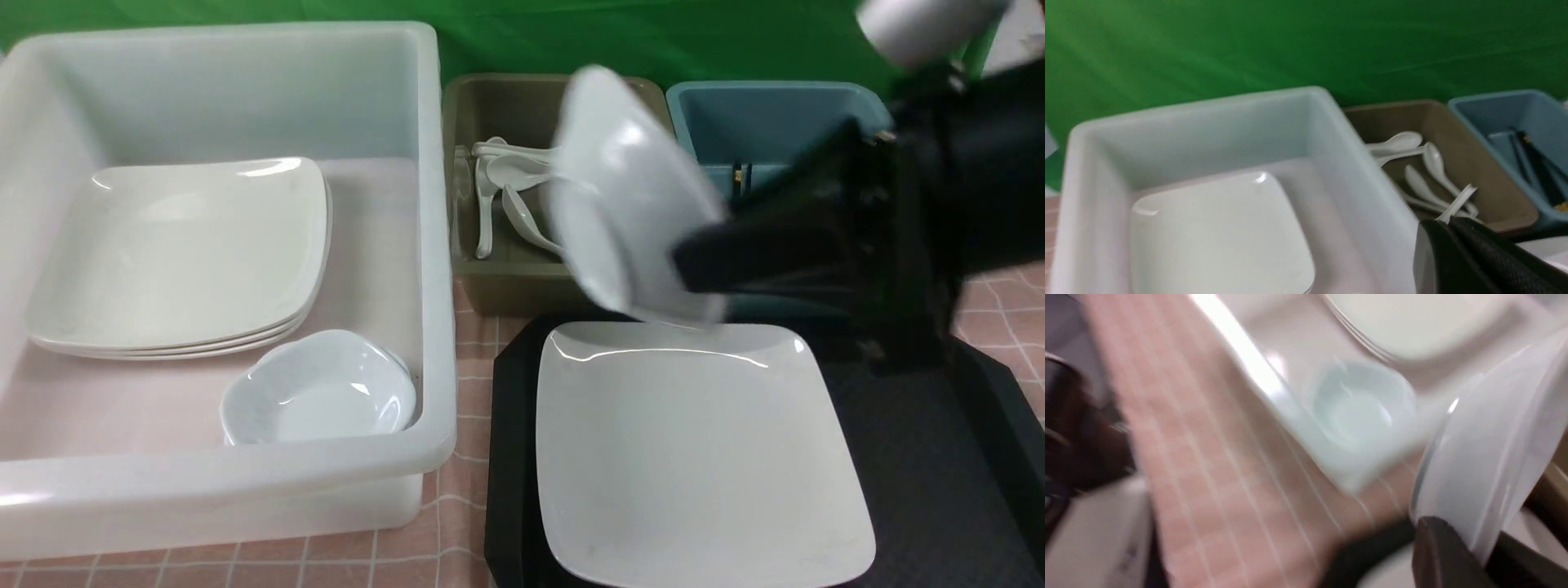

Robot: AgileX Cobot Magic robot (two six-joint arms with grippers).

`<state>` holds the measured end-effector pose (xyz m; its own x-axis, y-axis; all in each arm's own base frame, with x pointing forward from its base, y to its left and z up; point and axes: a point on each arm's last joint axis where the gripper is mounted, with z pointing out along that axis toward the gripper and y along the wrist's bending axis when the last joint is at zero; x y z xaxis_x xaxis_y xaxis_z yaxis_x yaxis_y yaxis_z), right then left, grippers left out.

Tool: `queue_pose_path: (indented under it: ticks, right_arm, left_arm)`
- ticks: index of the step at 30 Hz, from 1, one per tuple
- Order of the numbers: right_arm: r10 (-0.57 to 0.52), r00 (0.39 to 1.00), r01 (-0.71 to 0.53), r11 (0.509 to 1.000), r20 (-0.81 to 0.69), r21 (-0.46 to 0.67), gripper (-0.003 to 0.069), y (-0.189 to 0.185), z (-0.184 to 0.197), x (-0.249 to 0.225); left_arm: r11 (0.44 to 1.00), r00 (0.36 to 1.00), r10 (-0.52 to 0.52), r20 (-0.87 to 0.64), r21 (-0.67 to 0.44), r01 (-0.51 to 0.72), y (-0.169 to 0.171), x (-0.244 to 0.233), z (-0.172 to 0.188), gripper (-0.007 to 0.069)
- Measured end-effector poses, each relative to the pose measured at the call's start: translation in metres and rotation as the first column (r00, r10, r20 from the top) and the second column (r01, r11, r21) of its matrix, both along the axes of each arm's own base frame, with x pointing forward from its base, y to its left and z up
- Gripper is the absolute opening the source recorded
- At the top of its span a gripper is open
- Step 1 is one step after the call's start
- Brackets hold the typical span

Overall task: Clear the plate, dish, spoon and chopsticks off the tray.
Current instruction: Use the right arm to put the small plate into the large storage box on the left

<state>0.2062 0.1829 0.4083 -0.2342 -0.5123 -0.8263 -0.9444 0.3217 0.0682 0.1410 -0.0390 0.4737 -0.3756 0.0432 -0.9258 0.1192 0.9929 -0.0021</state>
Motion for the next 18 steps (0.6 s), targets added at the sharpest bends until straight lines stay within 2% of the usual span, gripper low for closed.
queue_pose_path:
  ticks: [1, 4, 9, 11, 14, 18]
  right_arm:
    - [0.051, 0.999, -0.051, 0.999, -0.008, 0.015, 0.0088, 0.014, -0.002, 0.004]
    - [0.114, 0.993, -0.114, 0.993, -0.022, 0.013, 0.0088, 0.039, -0.010, 0.014]
    - [0.250, 0.968, -0.250, 0.968, -0.006, -0.028, 0.0088, 0.111, -0.033, 0.041]
    - [0.262, 0.965, -0.262, 0.964, -0.008, -0.047, 0.0088, 0.118, -0.040, 0.045]
    - [0.282, 0.959, -0.277, 0.949, 0.016, -0.150, 0.0088, 0.147, -0.061, 0.057]
    - [0.268, 0.963, -0.248, 0.930, 0.040, -0.270, 0.0088, 0.168, -0.084, 0.067]
  left_arm:
    - [0.999, 0.998, 0.030, -0.046, 0.032, -0.028, 0.001, 0.003, -0.001, 0.0009]
    - [0.995, 0.990, 0.073, -0.124, 0.082, -0.063, 0.001, 0.010, -0.005, 0.0009]
    - [0.984, 0.954, 0.129, -0.270, 0.157, -0.089, -0.001, 0.026, -0.022, 0.0009]
    - [0.981, 0.947, 0.151, -0.282, 0.159, -0.109, 0.003, 0.028, -0.023, 0.0009]
    - [0.975, 0.915, 0.209, -0.346, 0.151, -0.166, 0.023, 0.038, -0.030, 0.0009]
    - [0.983, 0.879, 0.184, -0.439, 0.069, -0.172, 0.045, 0.048, -0.040, 0.0009]
